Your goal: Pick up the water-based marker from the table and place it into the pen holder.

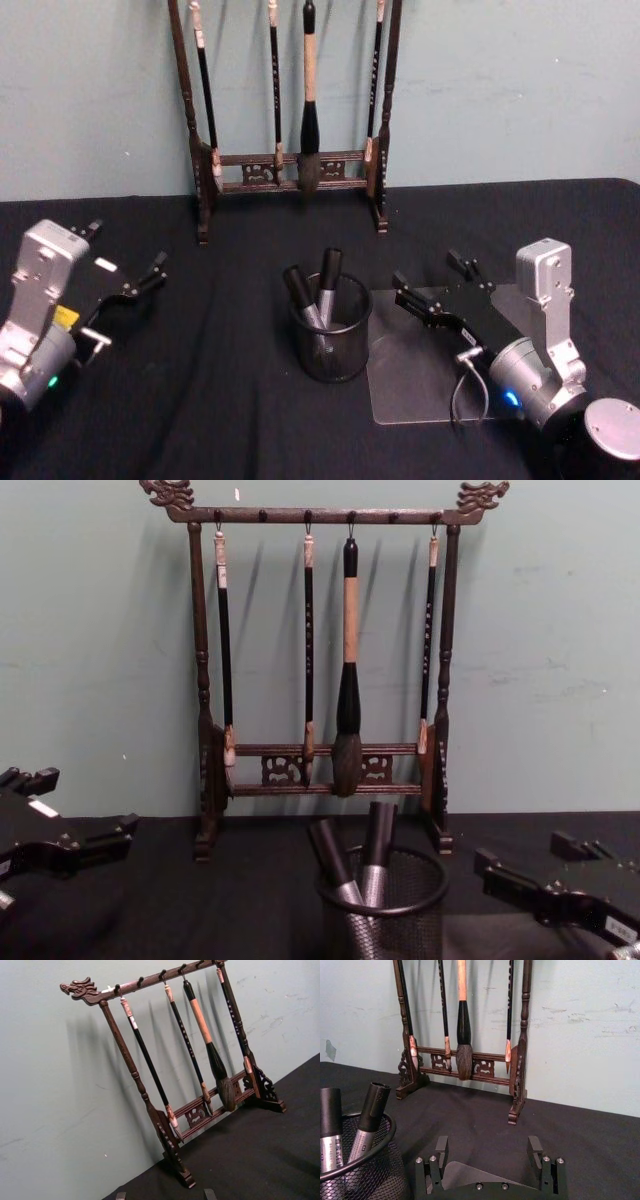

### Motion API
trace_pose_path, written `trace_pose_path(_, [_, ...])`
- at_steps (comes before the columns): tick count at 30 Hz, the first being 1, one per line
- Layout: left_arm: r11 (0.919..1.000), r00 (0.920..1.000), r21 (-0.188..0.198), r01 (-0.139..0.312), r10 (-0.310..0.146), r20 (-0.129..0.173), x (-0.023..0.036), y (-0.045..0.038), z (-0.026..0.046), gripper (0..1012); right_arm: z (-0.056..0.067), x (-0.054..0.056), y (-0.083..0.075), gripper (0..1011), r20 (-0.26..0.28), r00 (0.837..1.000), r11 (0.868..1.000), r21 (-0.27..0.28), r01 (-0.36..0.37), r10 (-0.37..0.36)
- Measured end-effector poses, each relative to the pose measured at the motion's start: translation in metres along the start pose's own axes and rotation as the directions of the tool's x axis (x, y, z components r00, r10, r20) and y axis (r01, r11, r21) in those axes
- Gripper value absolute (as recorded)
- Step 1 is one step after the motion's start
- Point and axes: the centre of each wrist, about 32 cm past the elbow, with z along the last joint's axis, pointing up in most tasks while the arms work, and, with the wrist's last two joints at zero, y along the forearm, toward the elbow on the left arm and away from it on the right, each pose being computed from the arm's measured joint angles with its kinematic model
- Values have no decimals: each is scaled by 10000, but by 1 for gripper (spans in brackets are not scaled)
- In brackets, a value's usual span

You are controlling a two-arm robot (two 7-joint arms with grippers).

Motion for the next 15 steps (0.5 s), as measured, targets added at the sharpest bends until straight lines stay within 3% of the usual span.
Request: trace_pose_path(15, [10000,10000,1,1,-1,0,0,0,0,1009,0,0,0,1002,-6,10000,10000,2,1,-1])
